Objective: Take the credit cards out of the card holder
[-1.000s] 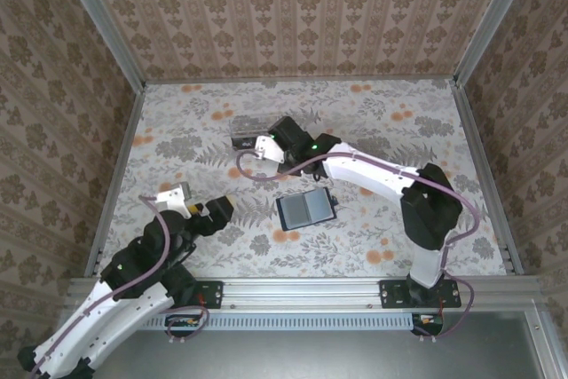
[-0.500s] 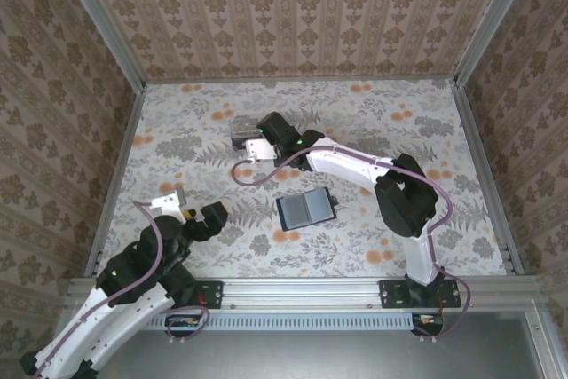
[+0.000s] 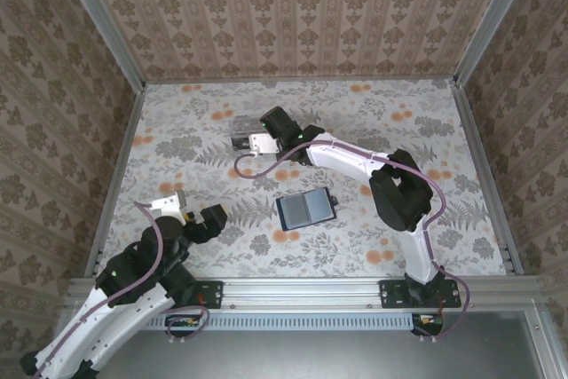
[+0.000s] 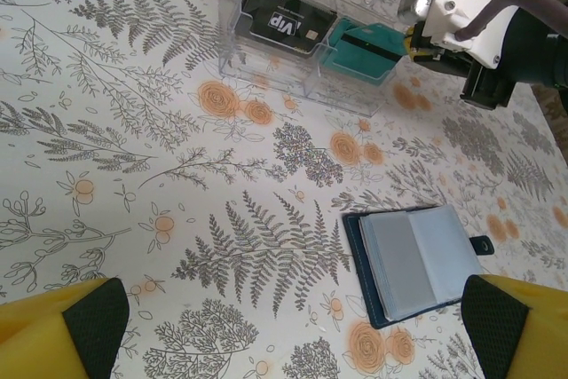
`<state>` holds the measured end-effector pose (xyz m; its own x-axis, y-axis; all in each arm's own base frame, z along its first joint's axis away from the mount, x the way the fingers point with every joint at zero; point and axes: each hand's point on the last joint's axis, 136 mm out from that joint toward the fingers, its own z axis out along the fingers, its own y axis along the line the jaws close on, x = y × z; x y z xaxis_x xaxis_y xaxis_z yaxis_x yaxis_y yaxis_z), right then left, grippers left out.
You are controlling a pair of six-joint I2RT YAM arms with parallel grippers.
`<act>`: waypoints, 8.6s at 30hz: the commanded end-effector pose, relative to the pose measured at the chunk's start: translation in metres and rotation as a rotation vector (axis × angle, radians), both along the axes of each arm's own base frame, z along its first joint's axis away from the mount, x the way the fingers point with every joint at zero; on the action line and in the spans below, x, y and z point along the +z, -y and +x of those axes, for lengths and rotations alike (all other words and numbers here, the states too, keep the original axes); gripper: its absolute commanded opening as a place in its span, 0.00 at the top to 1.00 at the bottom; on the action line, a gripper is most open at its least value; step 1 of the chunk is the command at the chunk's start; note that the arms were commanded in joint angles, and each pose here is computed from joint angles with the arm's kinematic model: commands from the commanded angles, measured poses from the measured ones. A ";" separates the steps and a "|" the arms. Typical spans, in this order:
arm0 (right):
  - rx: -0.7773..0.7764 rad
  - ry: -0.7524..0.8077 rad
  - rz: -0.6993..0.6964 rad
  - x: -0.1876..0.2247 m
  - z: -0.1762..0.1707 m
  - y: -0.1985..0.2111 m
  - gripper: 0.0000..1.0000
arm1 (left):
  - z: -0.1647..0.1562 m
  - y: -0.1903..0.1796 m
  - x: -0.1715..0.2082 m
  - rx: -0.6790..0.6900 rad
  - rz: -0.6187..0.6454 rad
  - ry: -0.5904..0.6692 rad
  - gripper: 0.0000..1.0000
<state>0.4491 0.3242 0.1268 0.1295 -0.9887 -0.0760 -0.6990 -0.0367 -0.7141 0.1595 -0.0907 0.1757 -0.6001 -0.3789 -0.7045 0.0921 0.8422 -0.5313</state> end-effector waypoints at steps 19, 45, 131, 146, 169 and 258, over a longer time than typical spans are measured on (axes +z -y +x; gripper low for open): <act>-0.074 -0.030 0.017 -0.029 0.019 0.001 0.84 | -0.005 -0.013 0.001 0.036 -0.017 0.020 0.00; -0.179 0.096 0.138 0.007 0.051 0.000 0.63 | -0.006 -0.014 -0.002 0.032 -0.011 0.016 0.00; -1.251 -0.840 0.969 -0.130 -0.219 0.088 0.70 | 0.039 0.174 -0.126 -0.374 -0.030 -0.444 0.40; -1.263 -0.844 0.960 -0.135 -0.221 0.089 0.70 | 0.038 0.204 -0.092 -0.467 -0.090 -0.346 0.41; -1.287 -0.689 1.043 -0.097 -0.202 0.122 0.69 | 0.038 0.226 -0.085 -0.512 -0.082 -0.316 0.41; -1.245 -0.795 0.905 -0.127 -0.216 0.091 0.94 | 0.039 0.256 -0.136 -0.441 -0.240 -0.478 0.85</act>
<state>0.2513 0.2380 0.0218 -0.9336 -0.0416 -0.3560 -0.1663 0.9302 0.3273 0.2035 -0.3323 0.0349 -0.9478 -0.1715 -0.2689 0.0851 0.6766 -0.7314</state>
